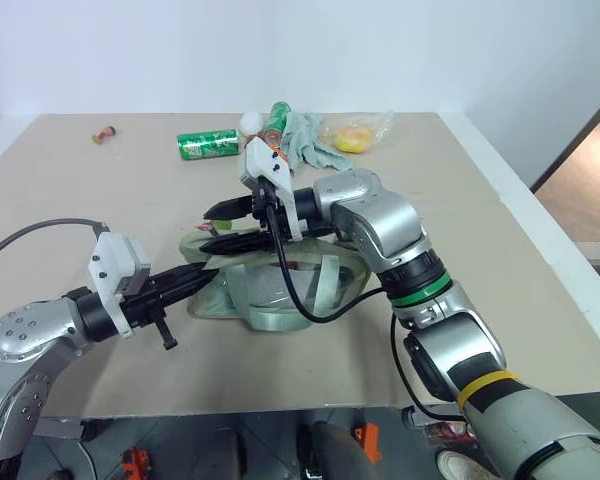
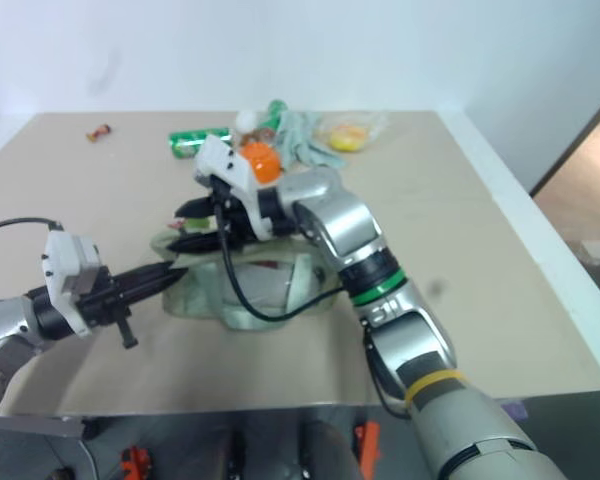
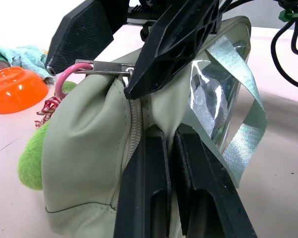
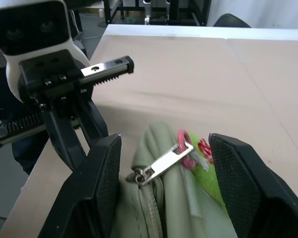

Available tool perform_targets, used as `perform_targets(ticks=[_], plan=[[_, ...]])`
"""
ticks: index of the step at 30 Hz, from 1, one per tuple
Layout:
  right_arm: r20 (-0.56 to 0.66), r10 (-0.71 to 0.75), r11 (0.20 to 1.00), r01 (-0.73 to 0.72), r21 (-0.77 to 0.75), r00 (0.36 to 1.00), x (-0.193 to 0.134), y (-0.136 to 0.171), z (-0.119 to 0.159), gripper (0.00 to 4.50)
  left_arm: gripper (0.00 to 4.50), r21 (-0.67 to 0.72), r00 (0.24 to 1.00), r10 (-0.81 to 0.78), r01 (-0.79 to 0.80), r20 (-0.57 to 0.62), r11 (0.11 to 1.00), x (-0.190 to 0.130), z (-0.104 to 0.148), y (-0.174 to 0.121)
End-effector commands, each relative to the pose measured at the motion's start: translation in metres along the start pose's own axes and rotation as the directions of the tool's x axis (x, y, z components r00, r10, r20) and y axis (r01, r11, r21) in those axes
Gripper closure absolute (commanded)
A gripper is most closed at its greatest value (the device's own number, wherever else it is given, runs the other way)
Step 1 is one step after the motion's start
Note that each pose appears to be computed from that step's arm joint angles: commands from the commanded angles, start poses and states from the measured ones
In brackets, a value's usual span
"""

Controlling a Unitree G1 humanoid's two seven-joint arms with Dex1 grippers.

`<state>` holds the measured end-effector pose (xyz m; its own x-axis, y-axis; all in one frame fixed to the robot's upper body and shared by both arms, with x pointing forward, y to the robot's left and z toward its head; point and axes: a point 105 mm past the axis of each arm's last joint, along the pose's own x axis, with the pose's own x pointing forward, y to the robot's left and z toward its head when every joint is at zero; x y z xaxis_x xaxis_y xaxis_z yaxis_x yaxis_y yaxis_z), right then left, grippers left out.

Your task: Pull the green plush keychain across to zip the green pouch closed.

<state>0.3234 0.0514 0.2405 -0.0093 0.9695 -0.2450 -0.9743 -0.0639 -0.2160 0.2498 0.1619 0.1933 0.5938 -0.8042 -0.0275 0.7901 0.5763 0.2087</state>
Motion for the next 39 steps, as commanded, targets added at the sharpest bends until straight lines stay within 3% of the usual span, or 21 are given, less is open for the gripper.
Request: perform_targets(ticks=[1,6,26,39], plan=[[0.018,-0.034,0.999,0.034,-0.008,0.999,-0.007,-0.007,0.009,2.76,4.5,0.006,0.999,-0.028,0.028,-0.017,1.0,0.001,-0.002,-0.003],[0.027,-0.037,0.999,0.037,-0.008,0.999,-0.007,-0.008,0.013,4.47,4.5,0.009,0.999,-0.034,0.034,-0.018,0.999,0.002,-0.003,-0.004],[0.063,-0.055,0.997,0.059,-0.055,0.996,-0.011,-0.015,0.022,4.49,4.5,0.014,1.0,-0.008,0.009,-0.017,1.0,0.002,-0.003,0.003],[0.21,-0.134,0.981,0.159,-0.109,0.969,-0.039,-0.017,0.05,4.49,4.5,0.018,0.997,0.074,-0.075,0.009,0.997,0.002,0.003,0.019]])
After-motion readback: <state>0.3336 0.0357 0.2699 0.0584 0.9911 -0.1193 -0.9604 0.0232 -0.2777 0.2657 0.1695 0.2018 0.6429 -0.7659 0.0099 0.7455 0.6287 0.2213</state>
